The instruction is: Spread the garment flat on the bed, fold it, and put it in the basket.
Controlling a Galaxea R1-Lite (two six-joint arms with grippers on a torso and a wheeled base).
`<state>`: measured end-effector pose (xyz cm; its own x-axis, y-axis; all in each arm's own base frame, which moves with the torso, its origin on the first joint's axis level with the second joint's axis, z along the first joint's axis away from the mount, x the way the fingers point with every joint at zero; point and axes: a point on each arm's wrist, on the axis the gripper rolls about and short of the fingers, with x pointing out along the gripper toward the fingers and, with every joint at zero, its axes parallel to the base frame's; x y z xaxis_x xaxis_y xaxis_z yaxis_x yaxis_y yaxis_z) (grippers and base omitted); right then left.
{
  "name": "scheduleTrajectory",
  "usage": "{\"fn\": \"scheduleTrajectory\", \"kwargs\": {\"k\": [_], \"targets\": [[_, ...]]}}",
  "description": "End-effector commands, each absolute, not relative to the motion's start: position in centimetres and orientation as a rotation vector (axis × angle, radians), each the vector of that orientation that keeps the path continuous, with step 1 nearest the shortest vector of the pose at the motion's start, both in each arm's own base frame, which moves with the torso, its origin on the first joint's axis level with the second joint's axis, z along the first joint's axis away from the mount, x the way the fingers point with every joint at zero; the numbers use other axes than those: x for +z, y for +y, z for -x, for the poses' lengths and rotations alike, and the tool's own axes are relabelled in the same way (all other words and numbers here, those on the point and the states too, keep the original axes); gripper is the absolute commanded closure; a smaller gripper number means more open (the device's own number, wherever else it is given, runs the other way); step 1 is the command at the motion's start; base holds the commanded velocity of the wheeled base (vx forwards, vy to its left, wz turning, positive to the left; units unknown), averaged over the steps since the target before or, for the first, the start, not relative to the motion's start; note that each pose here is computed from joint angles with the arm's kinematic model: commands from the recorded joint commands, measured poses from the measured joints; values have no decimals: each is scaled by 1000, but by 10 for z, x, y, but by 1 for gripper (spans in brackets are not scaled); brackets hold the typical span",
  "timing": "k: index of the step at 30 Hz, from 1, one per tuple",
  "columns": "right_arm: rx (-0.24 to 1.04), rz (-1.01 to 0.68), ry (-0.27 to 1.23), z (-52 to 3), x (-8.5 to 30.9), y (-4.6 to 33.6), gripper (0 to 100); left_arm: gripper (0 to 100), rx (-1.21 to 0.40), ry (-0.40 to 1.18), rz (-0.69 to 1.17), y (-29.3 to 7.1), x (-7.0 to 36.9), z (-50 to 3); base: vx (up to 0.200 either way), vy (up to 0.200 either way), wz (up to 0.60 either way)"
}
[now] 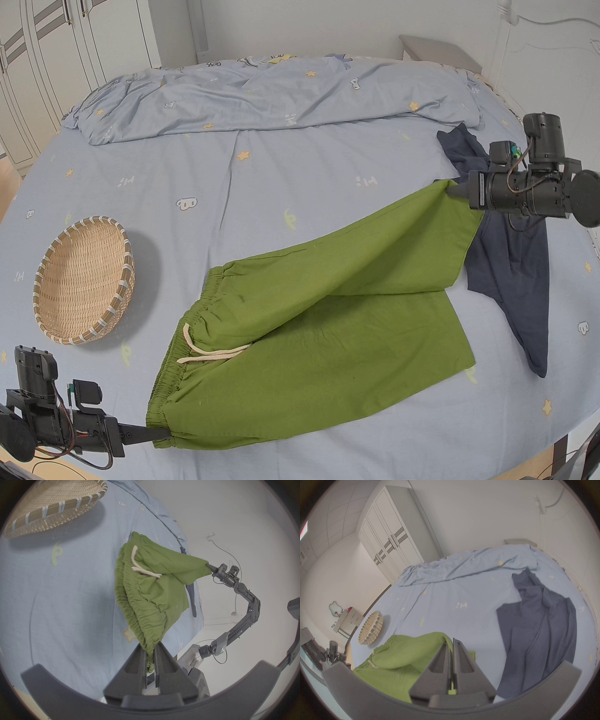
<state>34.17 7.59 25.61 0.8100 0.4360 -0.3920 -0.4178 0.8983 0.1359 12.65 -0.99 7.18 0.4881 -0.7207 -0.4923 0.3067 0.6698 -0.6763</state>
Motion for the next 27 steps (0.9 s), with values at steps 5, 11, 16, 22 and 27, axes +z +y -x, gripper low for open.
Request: {"fn": "scheduleTrajectory", "kwargs": {"k": [5, 11, 16, 22, 27], "targets": [[424, -30, 450, -384, 246, 87, 100, 100, -662, 857, 555, -10, 70, -125, 0, 0, 0], [448, -29, 467, -392, 235, 100, 0, 100, -664, 854, 553, -10, 69, -123, 0, 0, 0], [442, -32, 445, -394, 242, 100, 0, 100, -660, 855, 555, -10, 69, -123, 0, 0, 0], [411, -44, 443, -392, 245, 92, 0, 100, -661, 857, 555, -10, 69, -123, 0, 0, 0], [329, -170, 448, -354, 265, 54, 0, 100, -662, 859, 555, -10, 69, -124, 0, 0, 0]]}}
